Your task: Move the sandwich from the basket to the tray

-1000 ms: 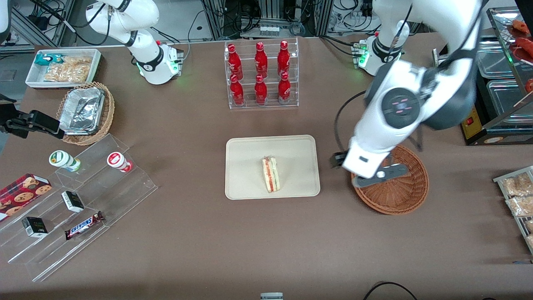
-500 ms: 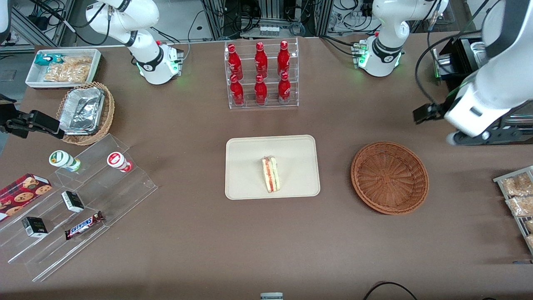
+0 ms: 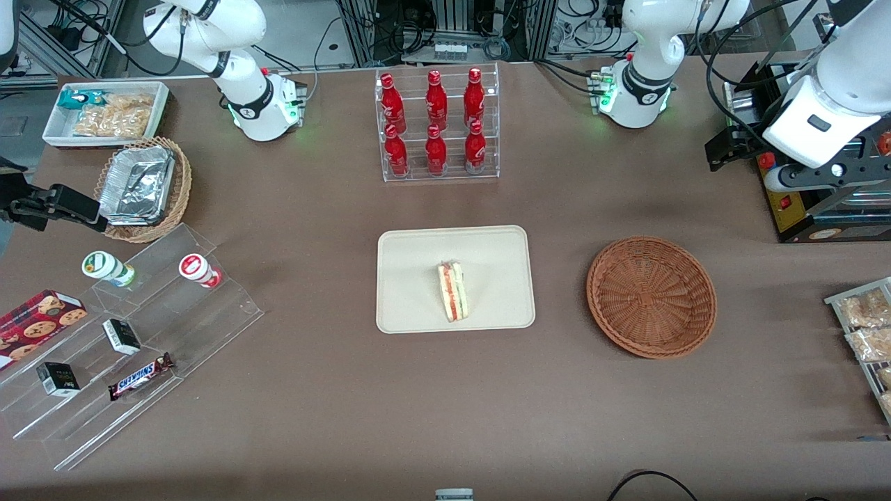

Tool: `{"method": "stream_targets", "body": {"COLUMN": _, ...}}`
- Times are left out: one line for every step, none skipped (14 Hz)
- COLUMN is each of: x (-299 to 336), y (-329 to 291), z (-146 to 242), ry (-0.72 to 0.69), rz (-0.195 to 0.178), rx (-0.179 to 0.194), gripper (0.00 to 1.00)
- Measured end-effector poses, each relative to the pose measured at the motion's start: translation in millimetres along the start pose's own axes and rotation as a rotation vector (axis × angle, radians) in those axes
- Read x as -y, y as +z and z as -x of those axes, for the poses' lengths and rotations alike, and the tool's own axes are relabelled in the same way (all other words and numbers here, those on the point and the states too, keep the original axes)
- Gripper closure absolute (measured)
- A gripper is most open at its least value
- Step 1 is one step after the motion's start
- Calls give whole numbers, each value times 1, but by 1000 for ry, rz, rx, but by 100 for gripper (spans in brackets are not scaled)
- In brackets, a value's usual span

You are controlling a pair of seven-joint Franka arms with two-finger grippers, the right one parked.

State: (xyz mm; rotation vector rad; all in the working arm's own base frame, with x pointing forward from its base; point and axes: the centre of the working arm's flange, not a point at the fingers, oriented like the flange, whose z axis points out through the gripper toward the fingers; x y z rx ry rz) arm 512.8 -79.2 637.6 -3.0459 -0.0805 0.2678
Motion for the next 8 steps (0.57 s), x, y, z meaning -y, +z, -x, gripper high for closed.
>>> {"method": "stream_targets", "body": {"x": 6, "y": 2, "z": 0, "ry": -12, "rz": 0, "rx": 15, "gripper": 0}}
{"method": "stream_targets", "body": {"x": 10, "y": 2, "z": 0, "ry": -20, "rz": 1, "rx": 20, "gripper": 0}}
{"method": "stream_targets", "body": {"x": 11, "y": 3, "z": -1, "ry": -22, "rz": 2, "rx": 20, "gripper": 0}}
{"method": "stream_targets", "body": {"x": 11, "y": 3, "z": -1, "ry": -22, "rz": 2, "rx": 21, "gripper": 0}}
{"method": "stream_targets", "body": {"x": 11, "y": 3, "z": -1, "ry": -21, "rz": 2, "rx": 22, "gripper": 0}}
{"method": "stream_targets", "body": {"x": 10, "y": 4, "z": -3, "ry": -20, "rz": 2, "rx": 23, "gripper": 0}}
{"method": "stream_targets", "body": {"x": 10, "y": 4, "z": -5, "ry": -20, "rz": 3, "rx": 23, "gripper": 0}}
{"method": "stream_targets", "body": {"x": 10, "y": 4, "z": -7, "ry": -20, "rz": 4, "rx": 21, "gripper": 0}}
